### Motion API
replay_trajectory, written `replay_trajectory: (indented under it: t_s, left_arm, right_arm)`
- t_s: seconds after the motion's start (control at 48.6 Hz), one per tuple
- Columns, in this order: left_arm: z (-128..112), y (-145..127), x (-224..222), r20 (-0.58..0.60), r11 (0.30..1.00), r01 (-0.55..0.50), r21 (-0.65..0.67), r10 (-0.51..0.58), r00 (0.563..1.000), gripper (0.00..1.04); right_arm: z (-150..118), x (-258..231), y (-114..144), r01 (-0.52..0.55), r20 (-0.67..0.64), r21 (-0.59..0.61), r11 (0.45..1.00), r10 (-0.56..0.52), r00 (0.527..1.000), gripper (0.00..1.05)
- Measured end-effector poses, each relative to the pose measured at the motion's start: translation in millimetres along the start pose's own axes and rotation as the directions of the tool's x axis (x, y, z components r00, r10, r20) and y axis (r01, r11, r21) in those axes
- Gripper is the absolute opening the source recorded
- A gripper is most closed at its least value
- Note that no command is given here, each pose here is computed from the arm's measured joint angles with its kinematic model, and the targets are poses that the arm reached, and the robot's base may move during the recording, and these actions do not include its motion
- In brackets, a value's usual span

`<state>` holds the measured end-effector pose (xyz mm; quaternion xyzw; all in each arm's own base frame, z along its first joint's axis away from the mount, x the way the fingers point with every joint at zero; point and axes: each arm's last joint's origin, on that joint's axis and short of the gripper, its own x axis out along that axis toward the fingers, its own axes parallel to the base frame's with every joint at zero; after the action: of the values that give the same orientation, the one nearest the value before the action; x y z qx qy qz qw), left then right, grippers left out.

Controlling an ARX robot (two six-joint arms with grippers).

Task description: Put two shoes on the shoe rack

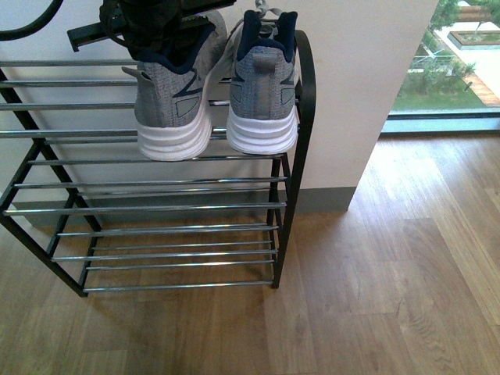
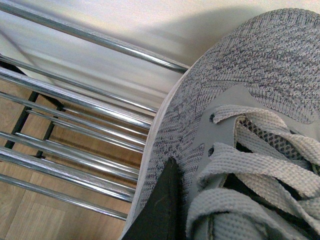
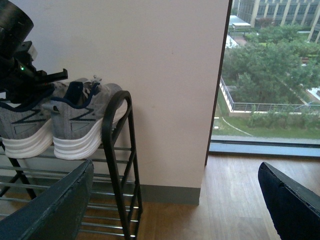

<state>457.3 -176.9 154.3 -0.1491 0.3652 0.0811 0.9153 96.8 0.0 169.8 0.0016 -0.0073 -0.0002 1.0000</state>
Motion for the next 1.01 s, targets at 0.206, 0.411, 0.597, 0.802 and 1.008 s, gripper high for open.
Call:
replay_trajectory:
  t_s: [0.206, 0.411, 0.597, 0.802, 1.008]
  left_arm:
    - [0, -2, 0, 0.002, 1.000, 0.009, 0.003, -0.009, 1.000, 0.11]
    - [-2, -5, -1, -0.013, 0.999, 0.037, 0.004, -0.036, 0.999, 0.52]
    - [-4, -4, -5, -0.038, 0.996, 0.075, -0.039, -0.076, 0.996, 0.89]
    - [2, 3, -37, -0.049, 0.987, 0.137, -0.088, -0.142, 0.989, 0.95]
    - [20, 36, -156, 0.387, 0.990, -0.083, 0.112, 0.034, 0.922, 0.95]
  right_arm:
    - [0, 0, 0, 0.000, 0.000, 0.000, 1.000, 0.000, 1.000, 0.95]
    - [0, 0, 0, 0.000, 0.000, 0.000, 1.000, 0.000, 1.000, 0.95]
    - [0, 0, 0, 0.000, 0.000, 0.000, 1.000, 0.000, 1.000, 0.95]
    - [0, 0, 0, 0.000, 0.000, 0.000, 1.000, 0.000, 1.000, 0.95]
    - [0, 0, 0, 0.000, 0.000, 0.000, 1.000, 0.000, 1.000, 0.95]
